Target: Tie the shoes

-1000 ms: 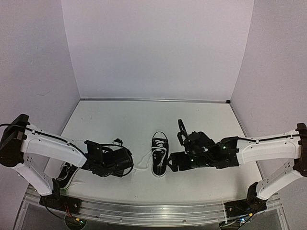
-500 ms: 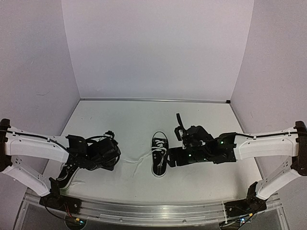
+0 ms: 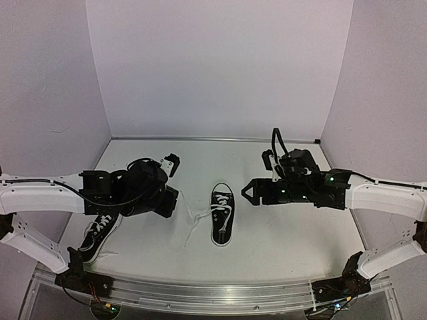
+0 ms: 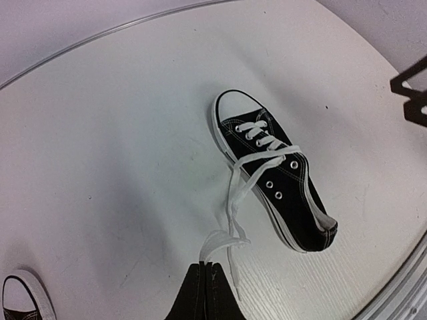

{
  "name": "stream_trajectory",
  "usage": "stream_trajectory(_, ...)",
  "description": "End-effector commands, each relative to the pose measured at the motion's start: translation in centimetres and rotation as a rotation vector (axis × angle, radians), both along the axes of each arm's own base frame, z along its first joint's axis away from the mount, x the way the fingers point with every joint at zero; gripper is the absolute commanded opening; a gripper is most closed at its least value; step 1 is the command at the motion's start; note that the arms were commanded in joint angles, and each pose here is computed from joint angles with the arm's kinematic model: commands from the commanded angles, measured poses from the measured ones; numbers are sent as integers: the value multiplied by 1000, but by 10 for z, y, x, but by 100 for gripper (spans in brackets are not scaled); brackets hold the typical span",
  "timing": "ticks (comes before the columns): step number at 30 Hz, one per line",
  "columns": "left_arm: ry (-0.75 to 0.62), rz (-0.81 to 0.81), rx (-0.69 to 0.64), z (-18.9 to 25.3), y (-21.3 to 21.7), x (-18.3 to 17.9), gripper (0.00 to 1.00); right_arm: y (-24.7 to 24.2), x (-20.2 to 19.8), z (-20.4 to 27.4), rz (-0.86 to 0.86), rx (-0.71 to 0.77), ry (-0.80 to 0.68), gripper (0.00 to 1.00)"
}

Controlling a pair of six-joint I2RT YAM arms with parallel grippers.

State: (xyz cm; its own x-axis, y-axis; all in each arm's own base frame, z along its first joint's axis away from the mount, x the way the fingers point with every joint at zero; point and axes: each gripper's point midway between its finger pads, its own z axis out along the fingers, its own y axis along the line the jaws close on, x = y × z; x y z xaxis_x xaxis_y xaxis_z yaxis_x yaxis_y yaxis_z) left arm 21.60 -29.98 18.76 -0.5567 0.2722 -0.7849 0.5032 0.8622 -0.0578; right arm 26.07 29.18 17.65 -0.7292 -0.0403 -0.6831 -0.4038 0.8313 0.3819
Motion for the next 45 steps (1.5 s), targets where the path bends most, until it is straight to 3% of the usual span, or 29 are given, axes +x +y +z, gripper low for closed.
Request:
stream_trajectory(1, 112, -227, -25, -25, -8, -40, 0, 24, 7, 5, 120, -56, -22, 84)
stream_trajectory(6, 234, -330, -51, -49, -9, -74, 0, 32, 9, 2, 148, -67, -16, 84)
stream_trajectory(11, 334, -196, 111, -95, 21, -73, 0, 40, 10, -5, 180, -71, 3, 84)
stream_trajectory(16, 499, -161, 226, -146, 32, -90, 0, 46, 9, -4, 199, -62, 10, 83)
stream_trajectory(20, 534, -88, 291, -165, 45, -89, 1, 44, 9, 1, 194, -55, 1, 83)
stream_trajectory(26, 446, 40, 253, -136, 59, -52, 48, 40, 7, 1, 186, -52, 4, 84)
stream_trajectory(29, 431, 119, 186, -121, 72, -29, 58, 38, 7, 4, 181, -46, -1, 84)
stream_trajectory(33, 379, 31, 62, -94, 48, -14, 57, 32, 7, 8, 166, -37, -10, 85)
stream_trajectory(37, 391, -115, -2, -90, 4, -11, 51, 27, 7, 10, 153, -30, -12, 85)
stream_trajectory(45, 422, -191, 27, -117, -39, 0, 42, 15, 6, 18, 127, -9, -21, 85)
